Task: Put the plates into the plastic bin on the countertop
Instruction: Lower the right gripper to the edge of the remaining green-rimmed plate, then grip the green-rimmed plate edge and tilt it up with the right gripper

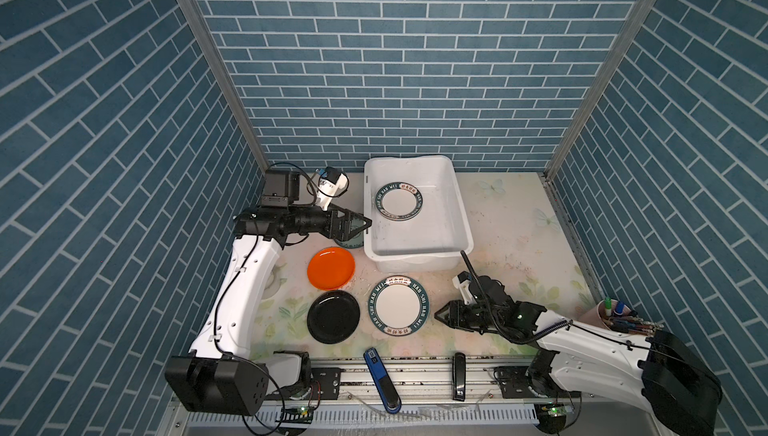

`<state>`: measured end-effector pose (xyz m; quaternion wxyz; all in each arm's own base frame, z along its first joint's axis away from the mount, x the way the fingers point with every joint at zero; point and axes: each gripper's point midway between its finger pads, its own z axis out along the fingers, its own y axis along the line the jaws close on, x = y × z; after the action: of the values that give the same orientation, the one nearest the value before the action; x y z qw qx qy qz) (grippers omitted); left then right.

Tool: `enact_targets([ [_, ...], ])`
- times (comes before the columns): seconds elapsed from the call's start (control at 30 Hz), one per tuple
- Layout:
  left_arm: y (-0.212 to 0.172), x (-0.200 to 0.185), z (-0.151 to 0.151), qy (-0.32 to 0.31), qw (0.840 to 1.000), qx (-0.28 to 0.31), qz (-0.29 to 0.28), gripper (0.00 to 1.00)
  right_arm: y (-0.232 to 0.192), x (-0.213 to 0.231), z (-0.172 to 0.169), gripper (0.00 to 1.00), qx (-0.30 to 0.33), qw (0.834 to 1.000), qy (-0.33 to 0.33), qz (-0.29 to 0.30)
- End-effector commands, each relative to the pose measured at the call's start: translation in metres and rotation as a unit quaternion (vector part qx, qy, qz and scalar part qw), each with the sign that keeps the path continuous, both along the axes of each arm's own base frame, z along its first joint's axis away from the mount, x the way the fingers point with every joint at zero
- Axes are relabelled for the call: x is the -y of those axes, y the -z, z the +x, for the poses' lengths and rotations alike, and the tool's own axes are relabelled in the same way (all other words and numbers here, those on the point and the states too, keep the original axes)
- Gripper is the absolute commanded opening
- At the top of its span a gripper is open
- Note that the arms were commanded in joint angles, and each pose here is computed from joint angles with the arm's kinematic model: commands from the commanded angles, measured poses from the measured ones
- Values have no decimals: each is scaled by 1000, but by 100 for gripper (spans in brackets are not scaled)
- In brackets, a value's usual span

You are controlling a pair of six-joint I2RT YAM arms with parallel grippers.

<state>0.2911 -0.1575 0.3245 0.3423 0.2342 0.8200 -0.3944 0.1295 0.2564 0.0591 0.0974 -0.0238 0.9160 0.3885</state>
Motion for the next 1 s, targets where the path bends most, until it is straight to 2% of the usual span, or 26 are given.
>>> enact_targets([
  [0.0,-2,-1,-3,1,1000,8,-3,99,1,-8,4,45,0,1000,10,14],
  [0.97,-4,-1,-6,1,1000,14,-6,99,27,-43,15,42,-14,999,12,31],
])
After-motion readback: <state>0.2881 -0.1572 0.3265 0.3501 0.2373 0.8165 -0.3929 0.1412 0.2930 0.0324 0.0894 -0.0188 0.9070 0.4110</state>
